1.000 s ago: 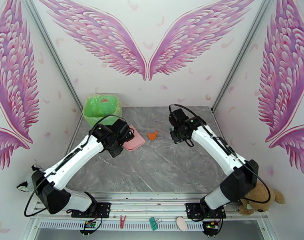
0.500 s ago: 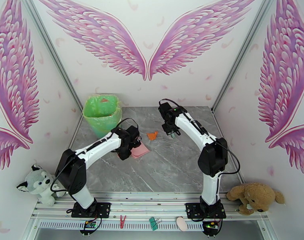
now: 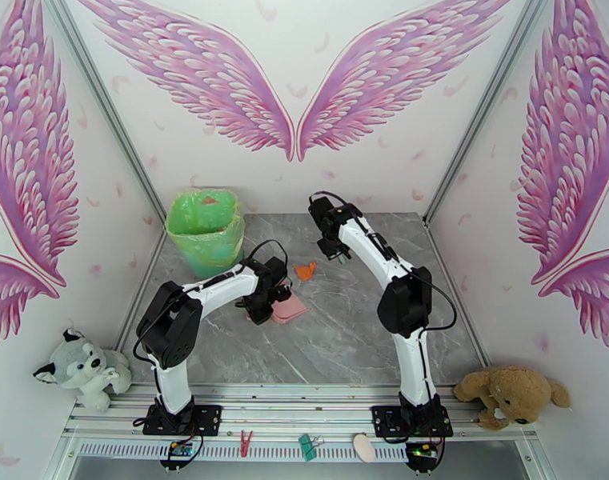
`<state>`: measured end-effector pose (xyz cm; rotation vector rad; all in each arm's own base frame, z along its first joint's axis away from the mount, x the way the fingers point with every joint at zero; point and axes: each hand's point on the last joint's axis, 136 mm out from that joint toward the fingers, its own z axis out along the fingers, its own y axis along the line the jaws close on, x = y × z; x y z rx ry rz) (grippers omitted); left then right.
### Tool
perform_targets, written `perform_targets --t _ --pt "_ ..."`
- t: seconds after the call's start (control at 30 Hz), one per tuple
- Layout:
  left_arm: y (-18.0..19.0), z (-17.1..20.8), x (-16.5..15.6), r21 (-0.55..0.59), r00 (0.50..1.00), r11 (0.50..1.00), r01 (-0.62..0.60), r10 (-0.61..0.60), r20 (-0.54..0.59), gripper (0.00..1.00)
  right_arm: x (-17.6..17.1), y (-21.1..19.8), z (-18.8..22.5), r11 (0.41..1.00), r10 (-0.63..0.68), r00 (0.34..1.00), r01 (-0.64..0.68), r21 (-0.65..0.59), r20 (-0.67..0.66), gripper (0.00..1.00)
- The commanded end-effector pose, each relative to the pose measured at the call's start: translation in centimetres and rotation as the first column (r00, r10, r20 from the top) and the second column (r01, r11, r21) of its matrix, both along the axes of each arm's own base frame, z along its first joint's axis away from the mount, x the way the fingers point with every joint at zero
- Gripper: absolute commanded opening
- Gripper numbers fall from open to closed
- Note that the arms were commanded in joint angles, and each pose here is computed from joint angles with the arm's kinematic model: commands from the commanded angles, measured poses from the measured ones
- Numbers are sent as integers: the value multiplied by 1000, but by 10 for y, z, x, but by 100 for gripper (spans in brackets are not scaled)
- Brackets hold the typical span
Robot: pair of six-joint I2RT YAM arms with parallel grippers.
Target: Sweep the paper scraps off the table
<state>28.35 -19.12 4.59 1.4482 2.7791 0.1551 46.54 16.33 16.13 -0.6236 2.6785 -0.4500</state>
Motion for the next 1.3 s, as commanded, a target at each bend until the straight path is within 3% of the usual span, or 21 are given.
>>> perform_targets --t 0.0,0.17,0.33,0.63,0.83,1.0,1.27 --pt "-13 2 10 -34 1000 999 2 -1 23 0 17 7 10 996 49 995 -43 -72 82 0" --pt "-9 2 13 -19 999 1000 0 1 35 0 38 26 2 995 94 985 -89 -45 143 0" --pt "-5 0 13 -16 999 1000 -3 4 40 0 29 54 -20 984 172 982 -175 32 80 0" --pt "-3 -2 18 -22 999 1000 -15 16 50 0 -23 86 -31 924 323 944 -300 239 -67 0" --pt "-1 -2 21 -28 998 999 -24 25 58 0 -77 102 -1 841 381 912 -273 466 -153 0" --pt "-1 -5 24 -30 997 999 -31 33 63 0 -97 94 44 791 345 936 -247 560 -73 0" --pt "-7 -3 28 -67 996 997 -42 47 74 0 -100 20 71 892 145 989 -139 430 19 0"
